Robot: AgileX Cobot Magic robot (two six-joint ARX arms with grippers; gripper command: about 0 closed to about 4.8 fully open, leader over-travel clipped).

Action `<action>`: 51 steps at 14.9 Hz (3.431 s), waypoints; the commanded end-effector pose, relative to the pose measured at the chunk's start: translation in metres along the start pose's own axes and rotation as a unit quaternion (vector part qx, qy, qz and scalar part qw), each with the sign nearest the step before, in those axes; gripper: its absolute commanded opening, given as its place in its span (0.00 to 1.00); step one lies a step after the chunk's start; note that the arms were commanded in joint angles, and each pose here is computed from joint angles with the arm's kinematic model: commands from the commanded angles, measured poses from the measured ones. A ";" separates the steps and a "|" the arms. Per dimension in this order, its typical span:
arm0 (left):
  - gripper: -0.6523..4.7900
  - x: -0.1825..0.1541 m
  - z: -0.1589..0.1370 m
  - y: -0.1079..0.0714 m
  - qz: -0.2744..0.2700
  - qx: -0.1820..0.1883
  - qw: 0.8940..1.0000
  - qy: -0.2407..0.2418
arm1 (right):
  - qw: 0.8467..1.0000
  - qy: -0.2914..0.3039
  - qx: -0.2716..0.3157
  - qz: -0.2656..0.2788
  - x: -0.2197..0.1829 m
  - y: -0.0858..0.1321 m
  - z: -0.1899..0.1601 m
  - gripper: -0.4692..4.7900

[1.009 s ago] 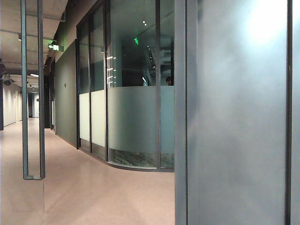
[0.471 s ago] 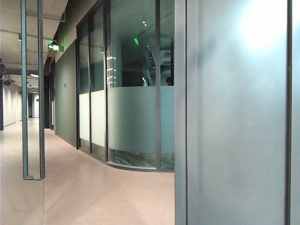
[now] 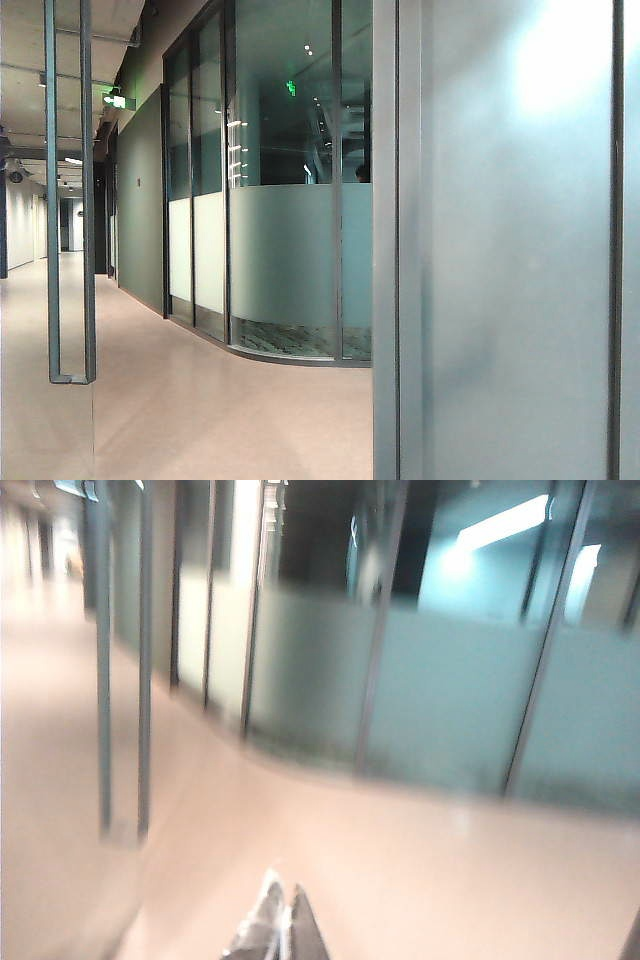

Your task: Raise the arm to find the leftmost switch on the wall and turn on the lights.

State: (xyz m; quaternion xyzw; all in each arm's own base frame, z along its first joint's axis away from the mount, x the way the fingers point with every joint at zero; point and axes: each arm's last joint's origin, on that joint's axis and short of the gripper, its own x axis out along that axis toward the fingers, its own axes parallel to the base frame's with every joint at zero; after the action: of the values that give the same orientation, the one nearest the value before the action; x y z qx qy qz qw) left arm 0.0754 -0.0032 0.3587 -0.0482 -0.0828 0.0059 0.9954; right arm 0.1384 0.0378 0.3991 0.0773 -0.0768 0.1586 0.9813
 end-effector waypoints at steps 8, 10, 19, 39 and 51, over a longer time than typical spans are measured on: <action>0.11 -0.017 -0.024 0.004 0.001 0.000 1.000 0.002 | 0.999 0.018 -0.002 -0.031 -0.032 -0.007 -0.053 0.09; 0.11 -0.017 -0.024 0.004 0.002 0.000 1.000 0.002 | 0.999 0.019 -0.002 -0.031 -0.032 -0.007 -0.054 0.09; 0.11 -0.019 -0.025 0.004 0.003 0.019 1.000 0.003 | 0.999 0.019 -0.002 -0.031 -0.032 -0.007 -0.054 0.09; 0.11 -0.010 -0.194 0.016 -0.019 -0.006 0.996 0.089 | 0.999 0.020 -0.002 -0.030 -0.032 -0.007 -0.054 0.09; 0.11 -0.010 -0.194 0.015 -0.035 0.007 0.995 0.089 | 0.999 0.020 -0.002 -0.030 -0.032 -0.007 -0.054 0.09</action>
State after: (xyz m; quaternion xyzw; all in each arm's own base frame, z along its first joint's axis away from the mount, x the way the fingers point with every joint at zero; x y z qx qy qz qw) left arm 0.0973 -0.0070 0.1637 -0.0441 0.0098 -0.0290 0.9986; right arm 0.1187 0.0311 0.3371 0.0747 -0.0454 0.1305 0.9876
